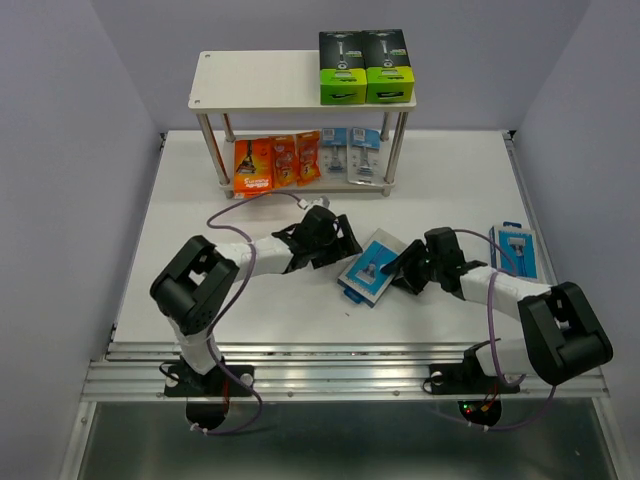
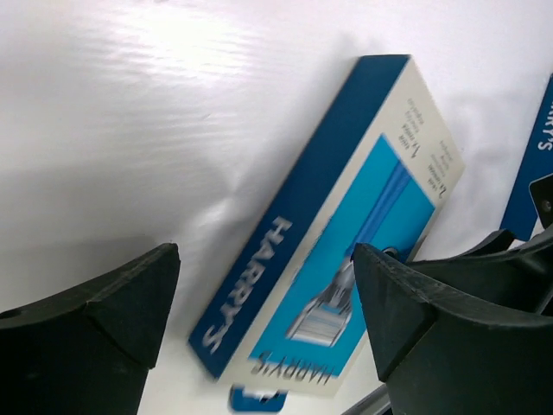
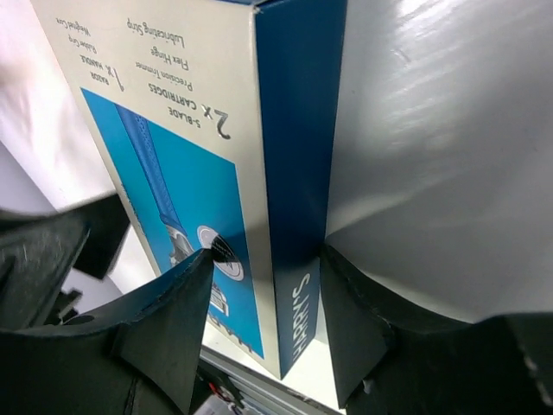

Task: Place and organize the shaving razors onto the shelf

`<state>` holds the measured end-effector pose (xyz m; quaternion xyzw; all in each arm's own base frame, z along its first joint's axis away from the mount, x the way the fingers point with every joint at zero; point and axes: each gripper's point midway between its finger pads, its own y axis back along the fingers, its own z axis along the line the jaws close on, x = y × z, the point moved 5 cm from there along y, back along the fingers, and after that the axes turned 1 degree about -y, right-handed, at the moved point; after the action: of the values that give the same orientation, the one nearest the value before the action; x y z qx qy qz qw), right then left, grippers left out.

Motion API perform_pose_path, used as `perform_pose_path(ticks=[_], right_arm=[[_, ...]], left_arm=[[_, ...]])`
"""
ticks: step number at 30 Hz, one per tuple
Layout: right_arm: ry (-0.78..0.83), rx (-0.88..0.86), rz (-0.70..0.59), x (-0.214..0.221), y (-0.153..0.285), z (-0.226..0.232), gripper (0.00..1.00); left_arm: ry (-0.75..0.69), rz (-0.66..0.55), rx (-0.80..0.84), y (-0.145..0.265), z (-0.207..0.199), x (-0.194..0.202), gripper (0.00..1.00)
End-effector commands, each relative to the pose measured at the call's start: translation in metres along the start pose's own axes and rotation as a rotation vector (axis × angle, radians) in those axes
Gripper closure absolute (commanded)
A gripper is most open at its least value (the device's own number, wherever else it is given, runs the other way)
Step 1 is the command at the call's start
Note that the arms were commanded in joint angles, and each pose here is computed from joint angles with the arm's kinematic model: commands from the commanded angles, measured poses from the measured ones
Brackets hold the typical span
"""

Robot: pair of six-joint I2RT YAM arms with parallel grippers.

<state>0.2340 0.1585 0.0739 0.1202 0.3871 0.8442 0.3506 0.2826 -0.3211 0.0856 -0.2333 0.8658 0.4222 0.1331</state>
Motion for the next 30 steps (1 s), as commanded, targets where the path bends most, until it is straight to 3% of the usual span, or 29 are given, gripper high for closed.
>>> perform_pose_path(ticks=[1, 8, 12, 15, 18, 20, 27, 30], right_arm=[[-0.043, -0.023, -0.024, 0.003, 0.003, 0.003, 0.44], [-0.065, 0.0, 0.025, 0.009, -0.005, -0.006, 0.44], [-0.087, 0.016, 0.042, 0.013, -0.008, -0.014, 0.45], [-0.077, 0.015, 0.037, 0.013, -0.008, -0.014, 0.46], [-0.065, 0.019, 0.039, 0.014, -0.007, -0.012, 0.46], [-0.063, 0.024, 0.026, 0.013, -0.006, -0.013, 0.46], [-0.052, 0.033, 0.019, 0.013, -0.004, -0.014, 0.46], [-0.047, 0.031, 0.019, 0.012, -0.005, -0.013, 0.47]], left_arm=[[0.092, -0.044, -0.064, 0.041, 0.025, 0.007, 0.06], [0.246, -0.027, 0.063, 0.081, 0.047, 0.052, 0.06], [0.257, 0.01, 0.153, 0.088, 0.041, 0.078, 0.09], [0.256, 0.033, 0.145, 0.078, 0.046, 0.089, 0.18], [0.279, 0.059, 0.179, 0.071, 0.045, 0.095, 0.41], [0.292, 0.067, 0.212, 0.068, 0.041, 0.096, 0.47], [0.32, 0.079, 0.214, 0.05, 0.041, 0.1, 0.5], [0.35, 0.076, 0.252, 0.047, 0.037, 0.099, 0.59]])
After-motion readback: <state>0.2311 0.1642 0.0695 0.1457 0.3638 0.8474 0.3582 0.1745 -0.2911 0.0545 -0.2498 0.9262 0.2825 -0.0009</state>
